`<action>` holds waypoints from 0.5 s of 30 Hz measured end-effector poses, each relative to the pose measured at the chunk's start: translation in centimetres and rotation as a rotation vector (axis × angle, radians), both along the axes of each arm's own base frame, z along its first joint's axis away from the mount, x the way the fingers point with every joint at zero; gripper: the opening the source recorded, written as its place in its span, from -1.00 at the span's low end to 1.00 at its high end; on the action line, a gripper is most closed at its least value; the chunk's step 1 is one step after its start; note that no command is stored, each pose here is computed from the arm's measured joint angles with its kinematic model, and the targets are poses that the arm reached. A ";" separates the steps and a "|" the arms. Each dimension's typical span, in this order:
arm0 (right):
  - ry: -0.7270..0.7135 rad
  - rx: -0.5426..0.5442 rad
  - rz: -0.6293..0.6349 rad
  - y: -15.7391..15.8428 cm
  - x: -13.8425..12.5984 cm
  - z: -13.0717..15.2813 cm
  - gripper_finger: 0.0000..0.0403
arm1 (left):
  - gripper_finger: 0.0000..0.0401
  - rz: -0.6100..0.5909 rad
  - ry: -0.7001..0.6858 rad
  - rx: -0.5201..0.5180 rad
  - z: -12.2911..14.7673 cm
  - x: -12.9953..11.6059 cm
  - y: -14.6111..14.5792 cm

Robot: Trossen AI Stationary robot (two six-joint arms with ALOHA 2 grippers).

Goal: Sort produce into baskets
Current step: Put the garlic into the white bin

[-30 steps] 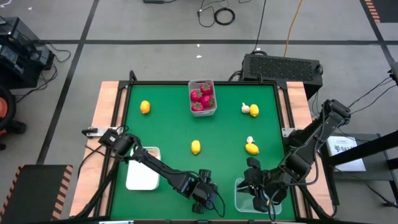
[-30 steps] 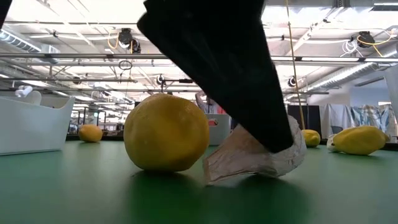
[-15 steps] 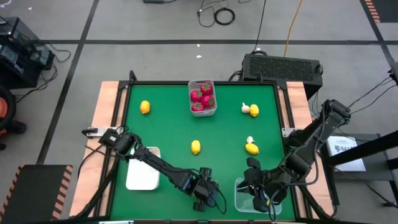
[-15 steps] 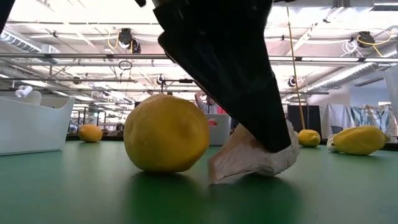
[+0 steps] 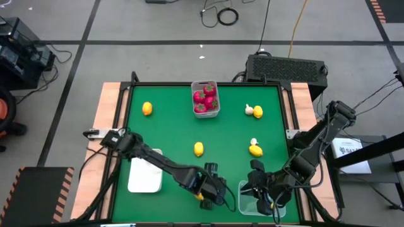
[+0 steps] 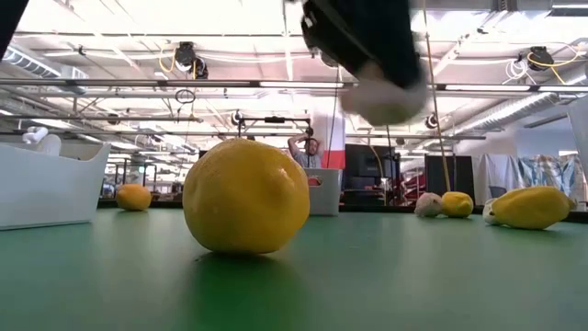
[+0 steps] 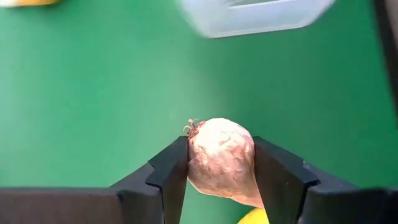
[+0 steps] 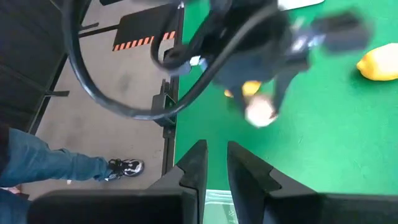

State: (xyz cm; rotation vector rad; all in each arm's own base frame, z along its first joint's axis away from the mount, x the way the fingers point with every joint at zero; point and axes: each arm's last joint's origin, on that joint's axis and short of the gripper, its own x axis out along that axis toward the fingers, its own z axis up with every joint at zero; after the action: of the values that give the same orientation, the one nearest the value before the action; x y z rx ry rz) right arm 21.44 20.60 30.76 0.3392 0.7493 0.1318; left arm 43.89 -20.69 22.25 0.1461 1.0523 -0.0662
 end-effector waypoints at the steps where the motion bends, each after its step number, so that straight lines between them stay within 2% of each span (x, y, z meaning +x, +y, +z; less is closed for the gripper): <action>1: 0.000 0.000 0.000 0.0 0.0 0.0 -0.74 | -0.16 0.012 0.026 0.022 0.8 -0.2 0.3; 10: -0.007 -0.018 0.017 0.0 0.0 0.0 -0.74 | -0.16 0.058 0.386 0.242 5.8 -5.5 3.7; 15: -0.011 -0.021 0.011 0.0 0.0 0.0 -0.74 | -0.16 0.089 0.332 0.251 8.4 -8.1 4.3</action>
State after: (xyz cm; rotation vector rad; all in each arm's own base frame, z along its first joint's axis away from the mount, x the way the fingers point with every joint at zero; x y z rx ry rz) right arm 21.48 20.58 30.77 0.3140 0.7410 0.1359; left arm 35.81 -16.38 30.64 0.3237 1.3961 0.1273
